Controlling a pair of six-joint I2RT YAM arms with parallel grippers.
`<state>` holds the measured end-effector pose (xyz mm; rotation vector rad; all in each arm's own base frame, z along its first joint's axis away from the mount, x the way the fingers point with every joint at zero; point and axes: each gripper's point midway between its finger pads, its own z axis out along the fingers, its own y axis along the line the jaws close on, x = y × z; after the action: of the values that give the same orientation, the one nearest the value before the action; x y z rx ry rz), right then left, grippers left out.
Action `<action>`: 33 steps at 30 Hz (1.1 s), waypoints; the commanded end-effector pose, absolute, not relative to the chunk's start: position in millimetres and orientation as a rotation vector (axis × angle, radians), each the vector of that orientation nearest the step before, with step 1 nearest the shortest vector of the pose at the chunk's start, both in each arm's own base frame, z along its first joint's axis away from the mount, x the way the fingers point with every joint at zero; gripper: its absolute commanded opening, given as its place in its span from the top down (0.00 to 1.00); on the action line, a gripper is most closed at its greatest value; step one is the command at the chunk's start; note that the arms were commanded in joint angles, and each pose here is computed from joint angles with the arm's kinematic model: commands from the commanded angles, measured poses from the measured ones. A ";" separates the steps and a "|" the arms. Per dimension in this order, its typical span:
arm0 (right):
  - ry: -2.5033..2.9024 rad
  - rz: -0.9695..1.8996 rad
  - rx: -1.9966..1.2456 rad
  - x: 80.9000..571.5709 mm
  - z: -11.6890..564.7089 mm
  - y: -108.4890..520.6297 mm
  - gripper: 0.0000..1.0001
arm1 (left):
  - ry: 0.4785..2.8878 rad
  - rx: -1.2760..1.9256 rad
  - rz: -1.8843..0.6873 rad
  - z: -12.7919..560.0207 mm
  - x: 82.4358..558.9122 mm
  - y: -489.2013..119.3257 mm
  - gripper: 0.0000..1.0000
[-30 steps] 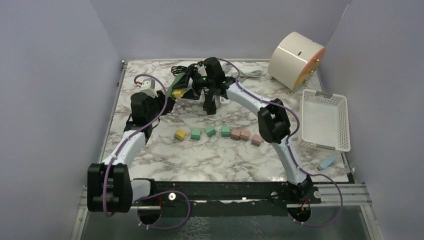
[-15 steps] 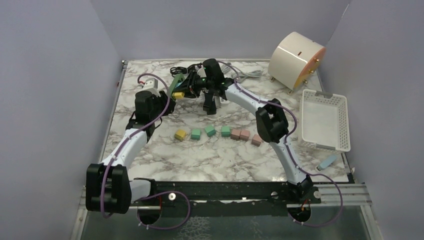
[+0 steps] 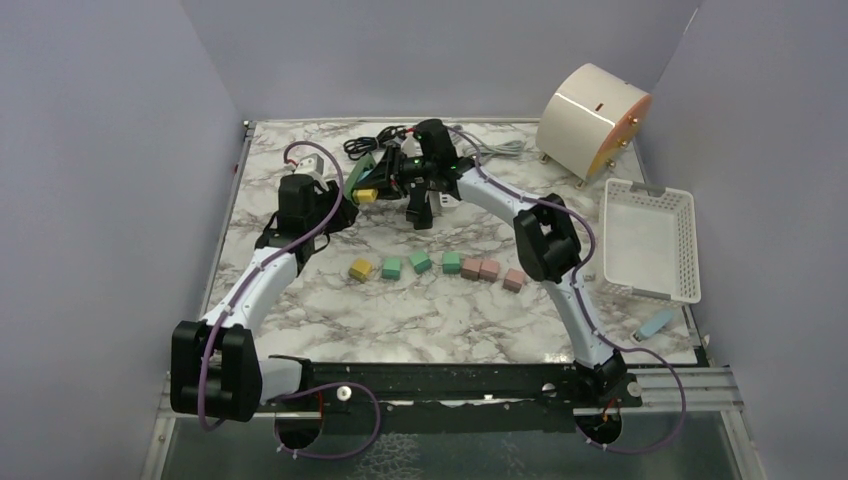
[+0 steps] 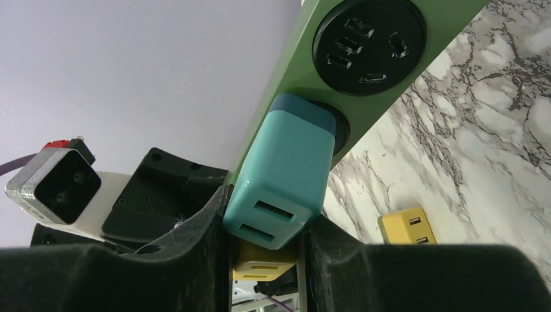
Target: Pull the plug off the socket
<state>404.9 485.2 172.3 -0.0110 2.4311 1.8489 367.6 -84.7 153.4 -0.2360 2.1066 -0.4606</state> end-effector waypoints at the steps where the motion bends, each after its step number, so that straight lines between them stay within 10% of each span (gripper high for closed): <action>1: 2.257 2.127 -0.608 349.6 265.6 445.1 0.99 | 2.030 -0.606 0.116 145.4 376.8 34.7 1.00; 10: 2.385 1.817 -0.135 371.3 260.4 434.1 0.99 | 2.049 -0.644 0.216 140.8 372.3 47.8 1.00; 20: 2.200 2.324 -0.504 323.4 268.5 436.1 0.99 | 2.040 -0.639 0.206 142.8 373.0 46.9 1.00; 33: 2.353 1.726 -0.709 357.9 223.5 460.7 0.99 | 1.935 -0.585 0.054 165.5 379.6 30.9 1.00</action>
<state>362.9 456.2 304.1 -0.6376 2.1471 1.9379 369.2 36.8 130.0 -0.6209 2.0884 0.1422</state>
